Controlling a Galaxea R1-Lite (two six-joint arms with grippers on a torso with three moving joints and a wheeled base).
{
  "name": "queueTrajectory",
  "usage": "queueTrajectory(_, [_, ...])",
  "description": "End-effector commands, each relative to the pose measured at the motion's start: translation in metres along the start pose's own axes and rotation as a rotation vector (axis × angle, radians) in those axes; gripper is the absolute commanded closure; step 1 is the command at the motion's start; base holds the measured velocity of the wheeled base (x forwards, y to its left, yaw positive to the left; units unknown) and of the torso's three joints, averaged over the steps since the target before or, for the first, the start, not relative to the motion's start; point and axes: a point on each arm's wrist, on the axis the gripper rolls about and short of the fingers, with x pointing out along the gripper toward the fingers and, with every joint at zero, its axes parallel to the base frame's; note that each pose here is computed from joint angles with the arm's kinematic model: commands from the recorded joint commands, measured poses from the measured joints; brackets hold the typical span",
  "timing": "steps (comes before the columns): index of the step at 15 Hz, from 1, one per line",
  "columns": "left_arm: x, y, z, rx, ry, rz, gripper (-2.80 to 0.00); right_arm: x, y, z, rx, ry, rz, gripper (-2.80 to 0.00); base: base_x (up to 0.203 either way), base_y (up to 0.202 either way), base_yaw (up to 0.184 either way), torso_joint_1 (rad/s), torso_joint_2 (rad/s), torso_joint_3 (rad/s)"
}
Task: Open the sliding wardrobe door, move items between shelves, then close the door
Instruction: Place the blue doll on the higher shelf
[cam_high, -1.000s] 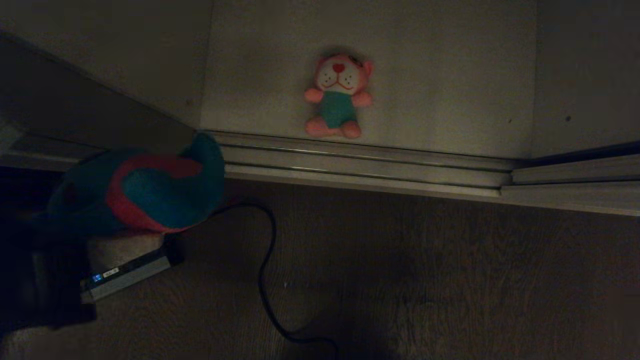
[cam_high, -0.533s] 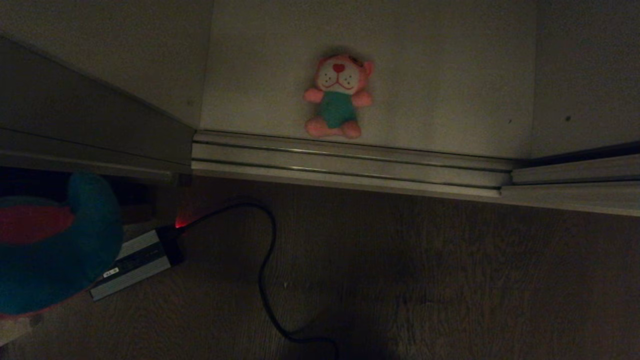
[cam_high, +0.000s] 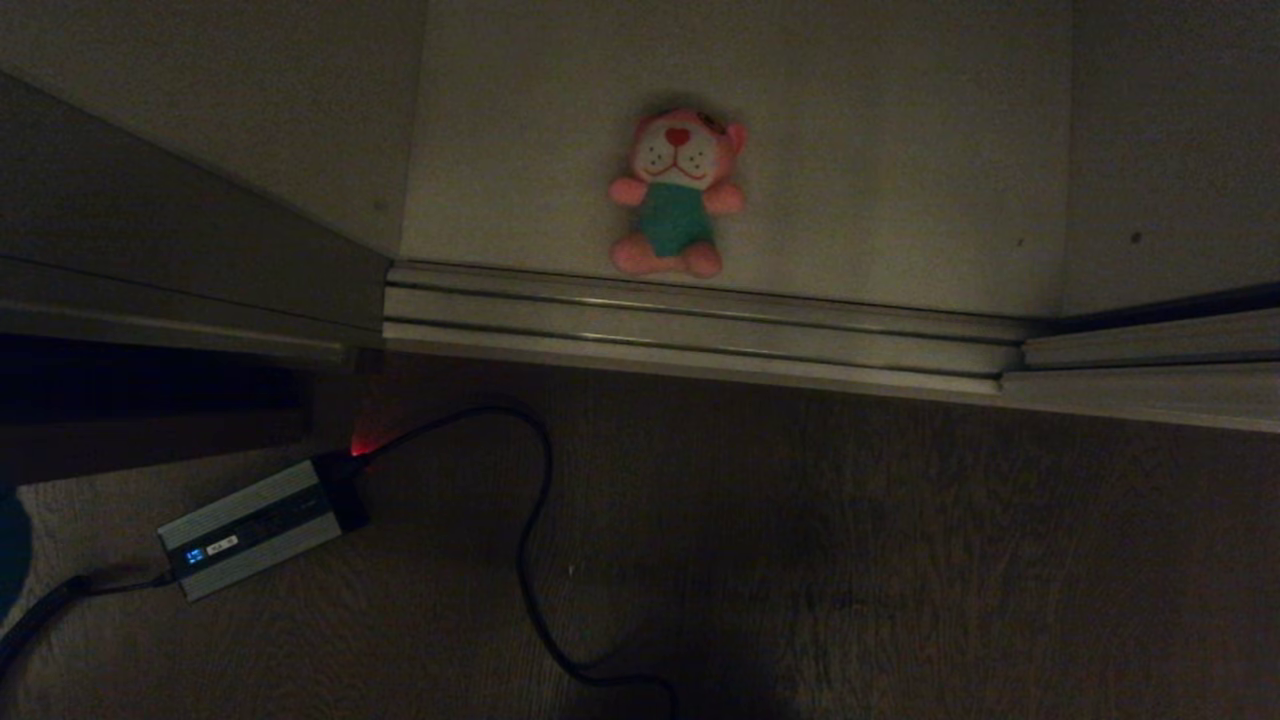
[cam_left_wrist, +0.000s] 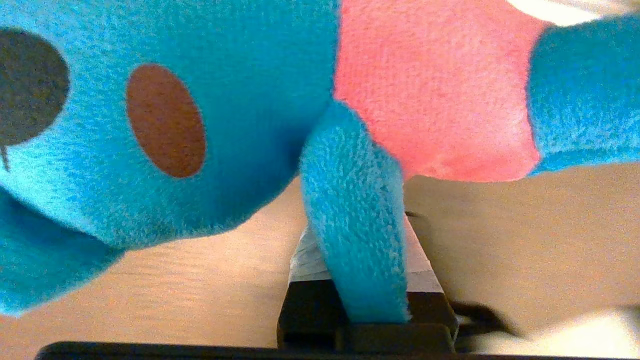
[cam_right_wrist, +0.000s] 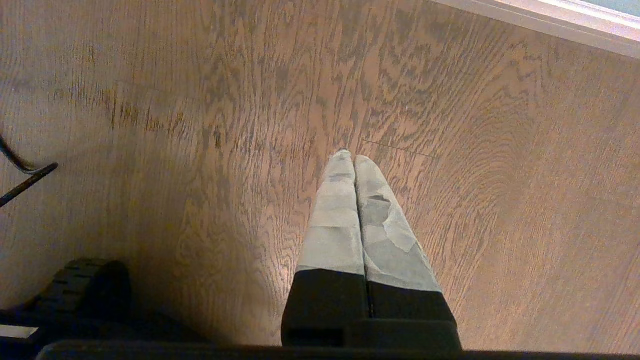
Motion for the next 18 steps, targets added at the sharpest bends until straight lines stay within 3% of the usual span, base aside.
queueTrajectory(1, [-0.005,0.002,-0.026,0.083,-0.023,0.066,0.0,0.0,0.0,0.0,-0.001,-0.002,0.0,0.0,0.0,0.0,0.0,0.0,0.0,0.0])
queueTrajectory(2, [0.002,0.007,-0.034,0.092,-0.022,0.147,0.0,0.0,0.0,0.0,-0.001,-0.002,0.0,0.0,0.0,0.0,0.0,0.0,0.0,0.0])
queueTrajectory(3, [0.008,0.009,-0.04,0.097,-0.019,0.167,0.0,0.0,0.0,0.0,-0.001,-0.002,0.0,0.0,0.0,0.0,0.0,0.0,0.0,0.0])
queueTrajectory(7, [0.035,0.021,-0.079,0.174,-0.078,0.166,0.0,0.0,0.0,0.0,-0.001,-0.002,0.0,0.0,0.0,0.0,0.0,0.0,0.0,0.0])
queueTrajectory(13, [0.037,0.029,-0.146,0.184,-0.108,0.139,0.0,0.0,0.0,0.0,-0.001,-0.002,0.0,0.0,0.0,0.0,0.0,0.0,0.0,0.0])
queueTrajectory(18, [0.043,0.03,-0.153,0.165,-0.115,0.123,0.0,0.0,0.0,0.0,-0.001,-0.002,0.0,0.0,0.0,0.0,0.0,0.0,0.0,0.0])
